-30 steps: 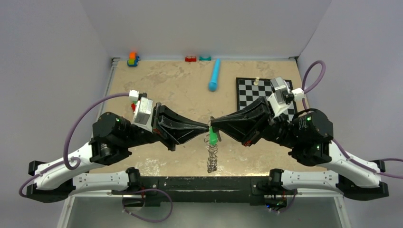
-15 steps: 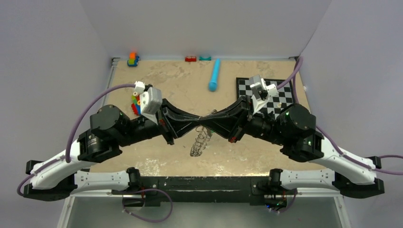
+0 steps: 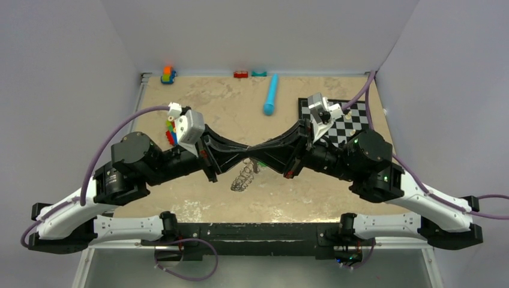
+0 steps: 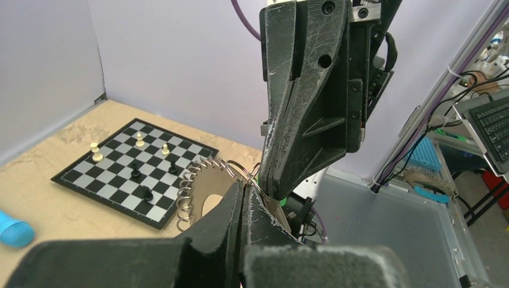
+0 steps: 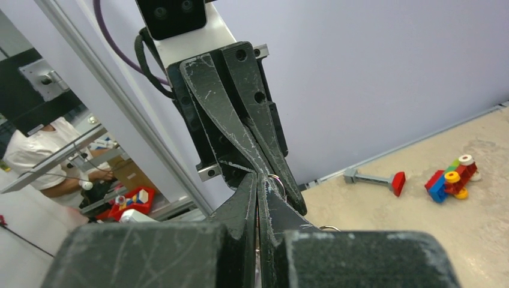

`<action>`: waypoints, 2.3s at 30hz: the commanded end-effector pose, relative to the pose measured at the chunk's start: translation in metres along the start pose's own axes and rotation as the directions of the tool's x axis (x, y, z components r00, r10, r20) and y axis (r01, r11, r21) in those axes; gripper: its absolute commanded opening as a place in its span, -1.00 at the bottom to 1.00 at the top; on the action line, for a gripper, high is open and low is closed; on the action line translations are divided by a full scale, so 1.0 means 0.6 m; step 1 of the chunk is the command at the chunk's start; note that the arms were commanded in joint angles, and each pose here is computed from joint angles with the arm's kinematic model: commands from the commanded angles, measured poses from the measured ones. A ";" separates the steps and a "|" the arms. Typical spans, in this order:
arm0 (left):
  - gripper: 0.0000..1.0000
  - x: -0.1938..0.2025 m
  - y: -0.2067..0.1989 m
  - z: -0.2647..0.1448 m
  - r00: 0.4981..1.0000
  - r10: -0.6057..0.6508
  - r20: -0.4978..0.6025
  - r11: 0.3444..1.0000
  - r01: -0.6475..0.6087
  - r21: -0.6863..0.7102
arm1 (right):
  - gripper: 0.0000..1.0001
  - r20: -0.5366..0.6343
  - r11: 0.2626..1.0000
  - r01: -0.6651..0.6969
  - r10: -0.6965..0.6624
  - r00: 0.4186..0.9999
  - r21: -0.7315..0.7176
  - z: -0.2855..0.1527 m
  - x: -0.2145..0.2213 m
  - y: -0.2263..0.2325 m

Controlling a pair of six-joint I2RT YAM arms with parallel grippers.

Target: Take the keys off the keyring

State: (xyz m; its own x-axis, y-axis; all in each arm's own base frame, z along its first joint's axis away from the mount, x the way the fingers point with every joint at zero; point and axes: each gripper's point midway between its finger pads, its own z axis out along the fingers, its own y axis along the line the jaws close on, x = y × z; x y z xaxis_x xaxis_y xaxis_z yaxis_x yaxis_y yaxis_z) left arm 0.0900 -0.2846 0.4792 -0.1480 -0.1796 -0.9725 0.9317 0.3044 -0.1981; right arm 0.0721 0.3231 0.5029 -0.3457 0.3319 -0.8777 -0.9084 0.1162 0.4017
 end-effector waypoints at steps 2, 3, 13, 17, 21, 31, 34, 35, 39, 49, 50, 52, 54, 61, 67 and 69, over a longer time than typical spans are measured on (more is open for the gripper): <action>-1.00 -0.007 0.009 0.007 1.000 0.018 0.007 0.999 -0.018 -0.031 | -1.00 0.023 0.977 -0.054 0.060 0.998 -0.208 0.014 -0.013 0.069; -1.00 -0.009 0.009 0.005 1.000 0.018 0.009 0.999 -0.018 -0.032 | -1.00 0.017 0.974 -0.063 0.068 0.998 -0.219 0.016 -0.010 0.071; -1.00 -0.017 0.007 -0.003 1.000 0.014 0.013 0.999 -0.014 -0.030 | -1.00 -0.048 0.940 -0.136 0.128 0.991 -0.314 0.027 0.024 0.092; -1.00 -0.016 0.007 -0.010 1.000 0.013 0.015 0.999 -0.013 -0.031 | -1.00 -0.029 0.949 -0.129 0.126 0.992 -0.288 0.015 0.019 0.086; -1.00 -0.019 0.007 -0.017 1.000 0.013 0.025 0.999 -0.012 -0.030 | -1.00 -0.010 0.958 -0.105 0.106 0.994 -0.265 -0.004 -0.001 0.086; -1.00 -0.011 0.013 -0.014 1.000 0.011 0.003 0.999 -0.011 -0.048 | -1.00 0.049 0.981 -0.102 0.111 0.993 -0.165 -0.050 -0.022 0.061; -1.00 -0.009 0.013 -0.012 1.000 0.011 -0.002 0.999 -0.011 -0.049 | -0.99 0.031 0.986 -0.112 0.117 0.993 -0.127 -0.045 -0.012 0.049; -1.00 -0.009 0.013 -0.012 1.000 0.011 -0.003 0.999 -0.011 -0.049 | -0.91 0.035 0.986 -0.113 0.118 0.992 -0.119 -0.044 -0.014 0.047; -1.00 -0.006 0.017 -0.012 1.000 0.010 -0.012 0.998 -0.011 -0.062 | -0.69 0.026 0.994 -0.106 0.106 0.994 -0.012 -0.034 -0.013 0.017; -1.00 -0.001 0.028 -0.016 0.998 -0.013 -0.055 0.994 0.006 -0.113 | -0.55 -0.021 0.980 -0.057 0.062 0.998 0.192 -0.041 -0.006 -0.039; -1.00 0.000 0.030 -0.016 0.998 -0.013 -0.060 0.993 0.006 -0.119 | -0.54 -0.014 0.981 -0.056 0.059 0.998 0.185 -0.042 -0.010 -0.036; -1.00 0.002 0.033 -0.017 0.998 -0.014 -0.068 0.992 0.005 -0.130 | -0.50 -0.002 0.989 -0.048 0.049 0.999 0.142 -0.046 -0.022 -0.021; -1.00 0.003 0.037 -0.019 0.996 -0.025 -0.081 0.989 0.013 -0.150 | -0.46 0.005 0.994 -0.036 0.036 0.999 0.107 -0.049 -0.034 -0.007; -1.00 -0.004 0.038 -0.018 0.989 -0.083 -0.126 0.980 0.058 -0.190 | -0.43 -0.082 0.977 0.089 -0.074 0.994 0.192 -0.065 -0.036 -0.031; -1.00 -0.009 0.041 -0.021 0.983 -0.119 -0.139 0.971 0.086 -0.223 | -0.23 -0.188 0.925 0.209 -0.155 0.970 0.319 -0.070 -0.022 -0.080; -1.00 -0.004 0.043 -0.019 0.979 -0.127 -0.162 0.967 0.086 -0.239 | -0.10 -0.229 0.907 0.247 -0.174 0.958 0.342 -0.064 -0.014 -0.093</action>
State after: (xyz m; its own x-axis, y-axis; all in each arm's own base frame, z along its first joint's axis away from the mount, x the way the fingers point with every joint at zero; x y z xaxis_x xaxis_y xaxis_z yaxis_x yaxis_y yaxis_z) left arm 0.1086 -0.2717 0.4540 -0.2959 -0.0063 -0.9552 0.8339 0.4860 -0.2615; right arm 0.0987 0.2763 0.4990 -0.2813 0.2097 -0.9364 -0.8529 0.3926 0.3441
